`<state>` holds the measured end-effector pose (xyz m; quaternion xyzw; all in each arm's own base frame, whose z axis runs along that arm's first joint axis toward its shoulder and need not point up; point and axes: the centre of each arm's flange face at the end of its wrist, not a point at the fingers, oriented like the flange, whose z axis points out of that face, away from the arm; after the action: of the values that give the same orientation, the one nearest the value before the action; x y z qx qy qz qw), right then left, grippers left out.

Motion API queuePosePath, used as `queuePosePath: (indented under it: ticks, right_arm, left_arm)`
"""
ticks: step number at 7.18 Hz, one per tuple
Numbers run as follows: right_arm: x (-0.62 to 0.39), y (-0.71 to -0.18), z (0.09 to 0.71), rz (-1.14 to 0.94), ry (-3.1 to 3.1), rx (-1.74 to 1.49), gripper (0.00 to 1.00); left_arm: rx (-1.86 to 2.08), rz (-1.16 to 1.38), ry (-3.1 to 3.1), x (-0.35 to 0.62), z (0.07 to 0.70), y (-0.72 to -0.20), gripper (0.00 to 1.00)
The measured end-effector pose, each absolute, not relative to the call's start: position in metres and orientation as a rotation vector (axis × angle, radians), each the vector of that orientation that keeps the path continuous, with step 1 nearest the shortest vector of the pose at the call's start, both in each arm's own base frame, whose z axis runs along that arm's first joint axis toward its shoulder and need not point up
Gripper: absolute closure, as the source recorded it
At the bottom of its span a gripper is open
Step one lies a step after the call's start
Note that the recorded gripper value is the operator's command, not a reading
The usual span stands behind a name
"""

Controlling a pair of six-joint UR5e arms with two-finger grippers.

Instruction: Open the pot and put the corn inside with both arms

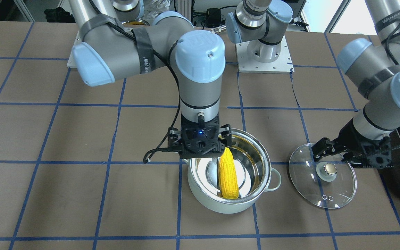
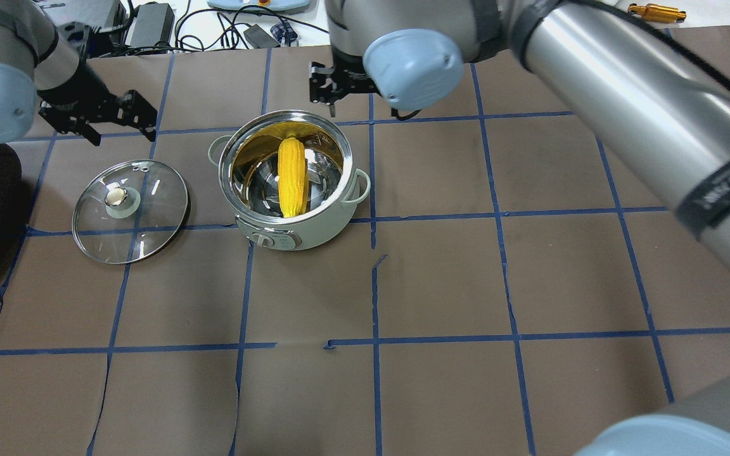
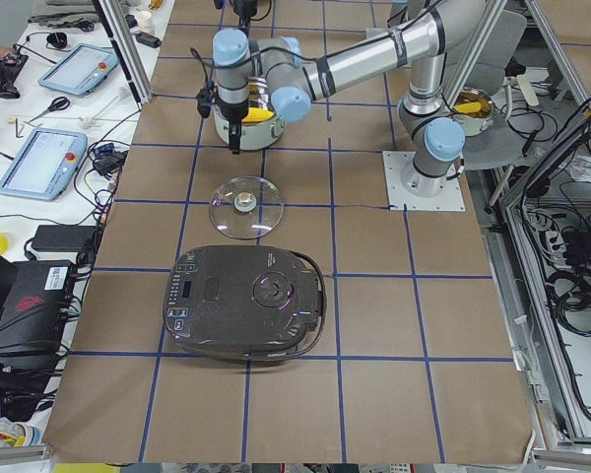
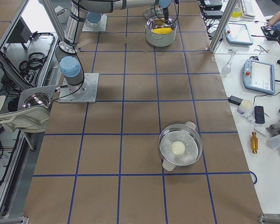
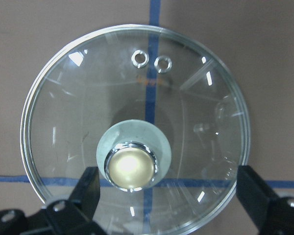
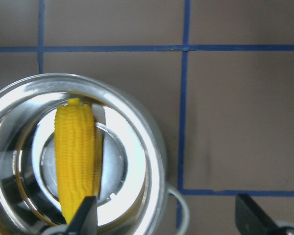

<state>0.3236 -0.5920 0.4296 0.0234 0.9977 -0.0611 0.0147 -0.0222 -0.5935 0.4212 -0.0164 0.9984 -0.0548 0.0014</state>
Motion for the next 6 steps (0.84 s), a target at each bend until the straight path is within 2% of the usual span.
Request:
queuePosePath:
  ticks: [3,6]
  right_arm:
    - [0.179,-0.567,0.48,-0.072,3.149,0.104,0.0]
    - [0.114,-0.529,0.502,0.022,3.161,0.025,0.0]
  left_arm:
    - [0.025,-0.181,3.134,-0.115,0.527,-0.546,0.0]
    - [0.051,-0.203,3.136,-0.132,0.548,-0.51,0.0]
